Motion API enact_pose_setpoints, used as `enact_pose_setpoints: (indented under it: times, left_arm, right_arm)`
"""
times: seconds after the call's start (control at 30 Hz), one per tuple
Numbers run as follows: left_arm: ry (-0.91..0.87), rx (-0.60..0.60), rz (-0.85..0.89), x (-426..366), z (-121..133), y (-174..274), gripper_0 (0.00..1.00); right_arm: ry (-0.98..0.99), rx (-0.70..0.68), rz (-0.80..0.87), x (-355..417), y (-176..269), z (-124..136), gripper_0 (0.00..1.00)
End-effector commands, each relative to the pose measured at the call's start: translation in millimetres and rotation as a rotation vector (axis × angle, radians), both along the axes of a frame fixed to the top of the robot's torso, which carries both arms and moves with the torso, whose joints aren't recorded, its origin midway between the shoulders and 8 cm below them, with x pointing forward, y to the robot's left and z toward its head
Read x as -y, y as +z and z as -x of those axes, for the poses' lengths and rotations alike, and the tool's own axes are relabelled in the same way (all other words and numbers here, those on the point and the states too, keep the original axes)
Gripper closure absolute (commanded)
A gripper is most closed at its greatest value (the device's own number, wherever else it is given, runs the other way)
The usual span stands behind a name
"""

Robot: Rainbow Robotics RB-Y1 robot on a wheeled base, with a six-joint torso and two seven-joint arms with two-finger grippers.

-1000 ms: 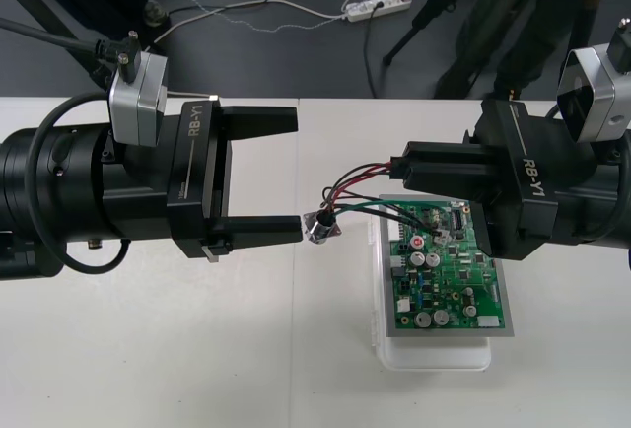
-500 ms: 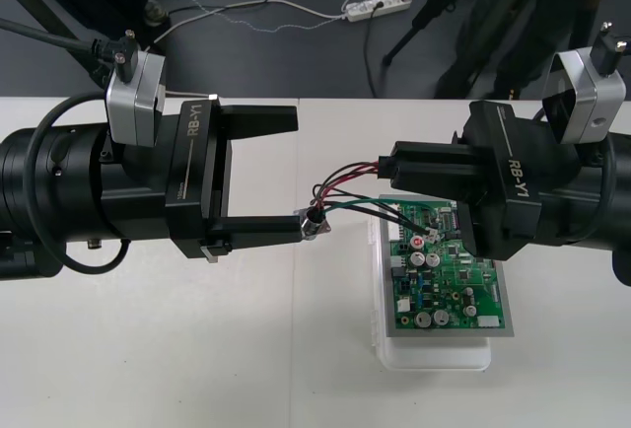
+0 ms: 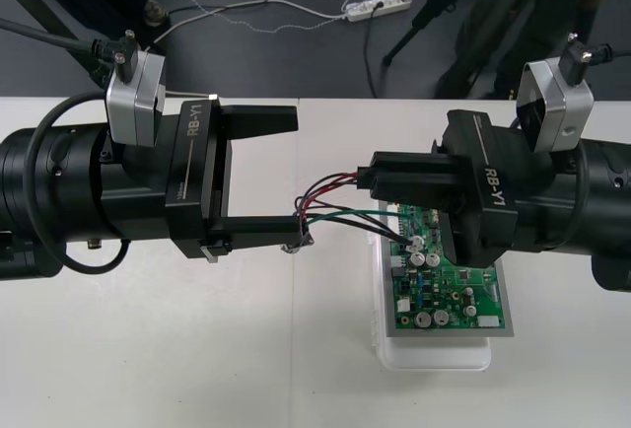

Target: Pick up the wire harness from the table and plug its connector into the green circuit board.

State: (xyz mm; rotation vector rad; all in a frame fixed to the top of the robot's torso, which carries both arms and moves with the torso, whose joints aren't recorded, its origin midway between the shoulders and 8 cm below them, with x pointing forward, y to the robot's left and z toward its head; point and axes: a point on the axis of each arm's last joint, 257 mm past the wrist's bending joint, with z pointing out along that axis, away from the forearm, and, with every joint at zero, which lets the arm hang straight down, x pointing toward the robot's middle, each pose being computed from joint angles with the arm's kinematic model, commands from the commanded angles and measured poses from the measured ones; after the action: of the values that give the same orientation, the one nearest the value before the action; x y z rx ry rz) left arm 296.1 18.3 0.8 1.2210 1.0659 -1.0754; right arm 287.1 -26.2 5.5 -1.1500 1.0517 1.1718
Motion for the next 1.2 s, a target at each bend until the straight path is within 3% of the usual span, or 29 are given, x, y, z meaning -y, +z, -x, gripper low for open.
enact_pose_setpoints:
  times: [0.03, 0.47, 1.2]
  left_arm:
    - [-0.056, 0.092, -0.025, 6, 15, 6, 0.0]
    - [-0.059, 0.094, -0.022, 7, 16, 7, 0.0]
    - [-0.059, 0.09, -0.02, 7, 16, 7, 0.0]
  right_arm:
    - [0.012, 0.016, -0.008, -12, 10, 1, 1.0]
    - [-0.013, -0.001, -0.052, -27, 17, -7, 1.0]
    - [0.044, -0.039, -0.122, -31, 26, 8, 1.0]
